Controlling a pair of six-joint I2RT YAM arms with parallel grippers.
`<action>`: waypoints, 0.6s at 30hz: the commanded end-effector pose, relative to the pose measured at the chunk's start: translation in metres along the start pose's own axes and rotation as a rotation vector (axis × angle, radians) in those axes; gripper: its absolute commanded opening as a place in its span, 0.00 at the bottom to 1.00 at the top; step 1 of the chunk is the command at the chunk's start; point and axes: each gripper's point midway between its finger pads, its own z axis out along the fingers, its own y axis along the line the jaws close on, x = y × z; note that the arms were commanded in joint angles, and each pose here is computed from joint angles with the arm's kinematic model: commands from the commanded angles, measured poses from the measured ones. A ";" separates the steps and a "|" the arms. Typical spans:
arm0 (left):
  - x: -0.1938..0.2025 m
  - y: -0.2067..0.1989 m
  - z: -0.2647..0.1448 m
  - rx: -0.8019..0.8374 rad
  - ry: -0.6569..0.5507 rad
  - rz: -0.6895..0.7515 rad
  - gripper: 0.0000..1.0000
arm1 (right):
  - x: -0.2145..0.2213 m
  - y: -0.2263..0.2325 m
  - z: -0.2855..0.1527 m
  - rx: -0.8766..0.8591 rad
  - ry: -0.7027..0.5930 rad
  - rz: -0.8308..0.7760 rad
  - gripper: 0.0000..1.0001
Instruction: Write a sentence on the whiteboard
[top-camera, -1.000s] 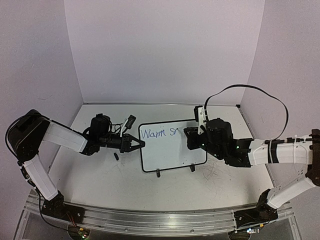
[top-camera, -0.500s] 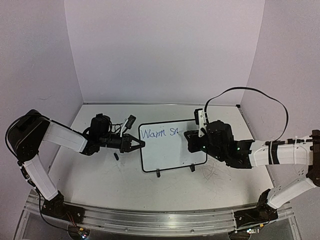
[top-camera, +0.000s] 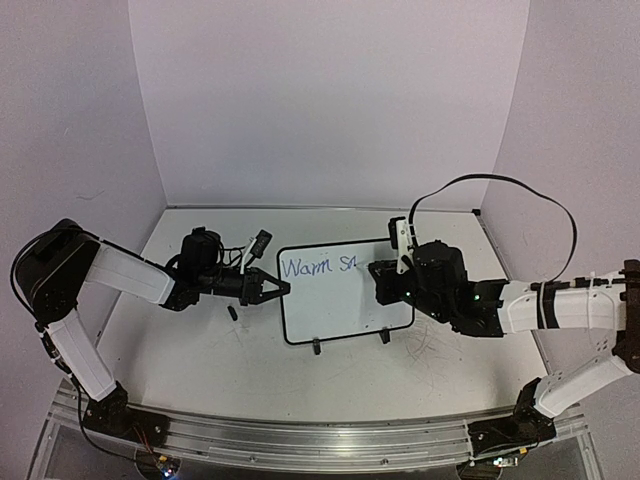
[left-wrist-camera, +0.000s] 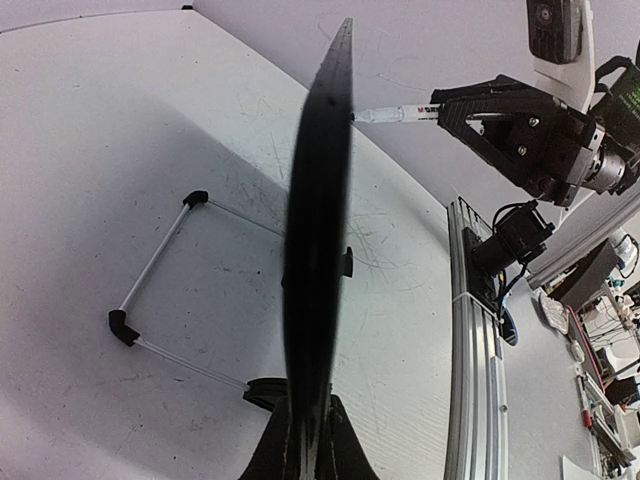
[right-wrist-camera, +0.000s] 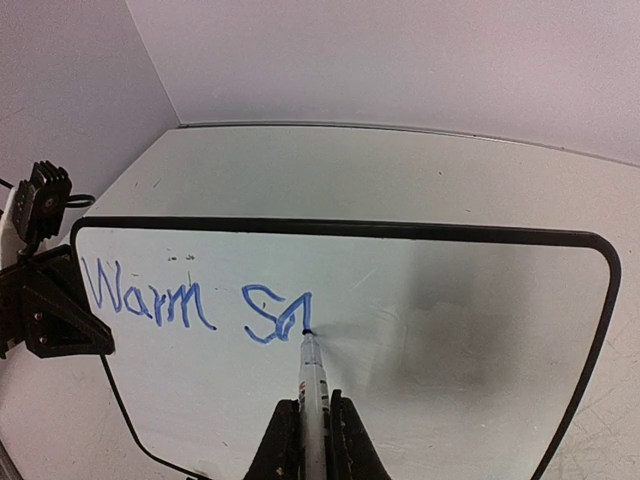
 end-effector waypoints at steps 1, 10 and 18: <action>-0.012 0.004 0.002 -0.025 -0.019 0.023 0.00 | -0.028 -0.001 0.000 0.023 -0.072 0.009 0.00; -0.011 0.004 0.001 -0.027 -0.018 0.024 0.00 | -0.039 -0.002 0.002 0.027 -0.102 0.013 0.00; -0.010 0.004 0.001 -0.030 -0.017 0.025 0.00 | -0.040 -0.008 0.001 0.052 -0.108 0.012 0.00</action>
